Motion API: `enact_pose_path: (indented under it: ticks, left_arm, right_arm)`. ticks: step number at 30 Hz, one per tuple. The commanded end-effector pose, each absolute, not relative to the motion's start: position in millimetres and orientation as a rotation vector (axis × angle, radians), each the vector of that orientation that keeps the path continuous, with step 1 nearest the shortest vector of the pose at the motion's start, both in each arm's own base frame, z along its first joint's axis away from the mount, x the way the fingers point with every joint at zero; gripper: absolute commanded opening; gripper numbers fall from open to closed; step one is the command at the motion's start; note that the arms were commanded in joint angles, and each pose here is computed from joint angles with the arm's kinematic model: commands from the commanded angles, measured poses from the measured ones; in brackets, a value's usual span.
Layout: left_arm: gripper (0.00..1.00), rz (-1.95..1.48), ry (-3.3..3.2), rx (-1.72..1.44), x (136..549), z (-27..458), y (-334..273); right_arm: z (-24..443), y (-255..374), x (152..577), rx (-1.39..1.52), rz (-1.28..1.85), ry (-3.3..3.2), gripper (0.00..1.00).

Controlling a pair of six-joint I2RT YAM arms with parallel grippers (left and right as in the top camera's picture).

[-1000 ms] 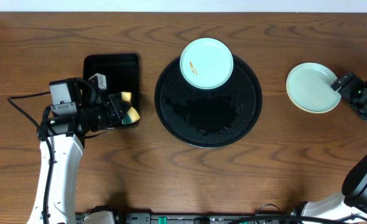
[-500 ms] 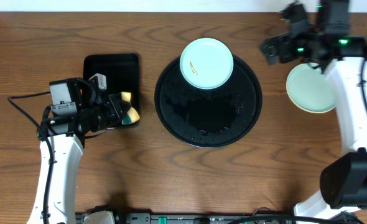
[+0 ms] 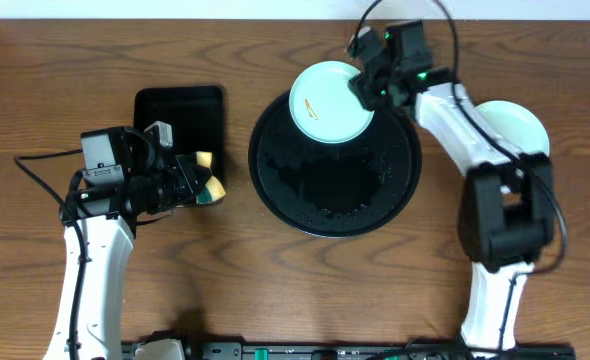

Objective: Clean dirty plates on tray and stack at the side
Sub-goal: 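Move the right gripper to the second light-blue plate and grasp its rim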

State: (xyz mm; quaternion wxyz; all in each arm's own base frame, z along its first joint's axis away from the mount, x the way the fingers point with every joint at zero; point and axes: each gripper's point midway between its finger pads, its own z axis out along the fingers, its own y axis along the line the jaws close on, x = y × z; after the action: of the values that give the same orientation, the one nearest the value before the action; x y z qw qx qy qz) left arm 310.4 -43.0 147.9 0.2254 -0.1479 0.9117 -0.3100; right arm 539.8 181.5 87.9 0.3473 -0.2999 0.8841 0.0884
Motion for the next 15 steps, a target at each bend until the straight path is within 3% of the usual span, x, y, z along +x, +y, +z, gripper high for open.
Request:
enact_pose_path:
  ticks: [1,7,9,11,15]
  left_arm:
    - [0.12,-0.824,2.519,-0.414,311.3,146.3,-38.6]
    - [0.08,-0.806,2.525,-0.422,311.0,144.8,-36.5]
    - [0.08,-0.806,2.525,-0.422,311.0,144.7,-36.5]
    - [0.08,-0.806,2.525,-0.422,310.9,144.7,-36.6]
    - [0.08,-0.806,2.525,-0.422,310.9,144.7,-36.5]
  right_arm:
    - [51.5,183.4,550.7,-0.736,0.240,2.318,0.54]
    - [21.6,183.9,559.6,-0.708,0.242,2.325,0.56]
    - [26.2,182.4,564.8,-0.698,0.238,2.302,0.58]
    - [32.5,184.0,569.2,-0.682,0.241,2.278,0.70]
    - [54.4,186.6,572.6,-0.648,0.273,2.250,0.73]
